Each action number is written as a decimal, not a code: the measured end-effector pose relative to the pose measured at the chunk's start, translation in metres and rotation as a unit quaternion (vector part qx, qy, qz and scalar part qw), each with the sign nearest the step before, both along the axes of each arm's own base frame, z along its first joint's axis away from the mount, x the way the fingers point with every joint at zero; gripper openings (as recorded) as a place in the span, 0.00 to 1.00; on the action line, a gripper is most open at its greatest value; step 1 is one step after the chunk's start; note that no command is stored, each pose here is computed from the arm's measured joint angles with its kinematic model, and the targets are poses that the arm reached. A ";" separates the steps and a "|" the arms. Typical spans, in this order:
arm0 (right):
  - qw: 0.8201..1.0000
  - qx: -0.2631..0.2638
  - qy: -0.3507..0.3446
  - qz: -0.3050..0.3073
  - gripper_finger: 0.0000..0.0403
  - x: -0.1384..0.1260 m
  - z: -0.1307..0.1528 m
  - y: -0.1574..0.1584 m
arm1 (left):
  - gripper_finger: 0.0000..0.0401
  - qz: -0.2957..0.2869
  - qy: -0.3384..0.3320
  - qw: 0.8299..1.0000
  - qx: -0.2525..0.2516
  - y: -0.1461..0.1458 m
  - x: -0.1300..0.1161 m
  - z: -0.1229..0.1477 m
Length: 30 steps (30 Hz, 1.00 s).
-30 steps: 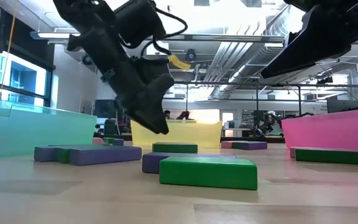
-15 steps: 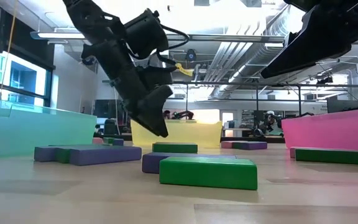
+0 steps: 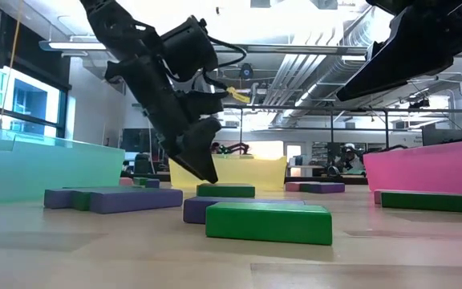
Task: Sort blocks
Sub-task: Put the green block into the yellow bin
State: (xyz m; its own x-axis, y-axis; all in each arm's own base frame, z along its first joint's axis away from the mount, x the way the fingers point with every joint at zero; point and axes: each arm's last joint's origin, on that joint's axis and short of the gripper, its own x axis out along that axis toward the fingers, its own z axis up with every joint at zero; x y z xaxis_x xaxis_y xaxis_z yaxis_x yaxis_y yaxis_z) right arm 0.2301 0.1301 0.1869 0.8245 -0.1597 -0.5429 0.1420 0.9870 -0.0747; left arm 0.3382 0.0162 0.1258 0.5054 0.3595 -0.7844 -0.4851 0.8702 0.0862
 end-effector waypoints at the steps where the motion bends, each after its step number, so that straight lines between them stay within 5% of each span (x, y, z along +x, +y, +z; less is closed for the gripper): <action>1: 1.000 0.000 0.000 0.000 0.42 0.000 0.000 0.000 | 0.50 0.015 0.001 1.000 0.002 0.002 -0.001 0.000; 6: 1.000 0.000 0.000 0.000 0.42 0.000 0.000 0.000 | 0.50 0.083 -0.017 0.996 -0.001 0.011 -0.003 0.001; 23: 1.000 0.003 0.000 -0.002 0.42 0.000 0.000 0.000 | 0.50 -0.058 0.011 0.998 -0.007 0.019 0.005 -0.013; 30: 1.000 0.003 0.000 -0.002 0.42 0.000 0.000 0.000 | 0.41 -0.032 0.000 0.999 -0.036 0.024 0.009 -0.027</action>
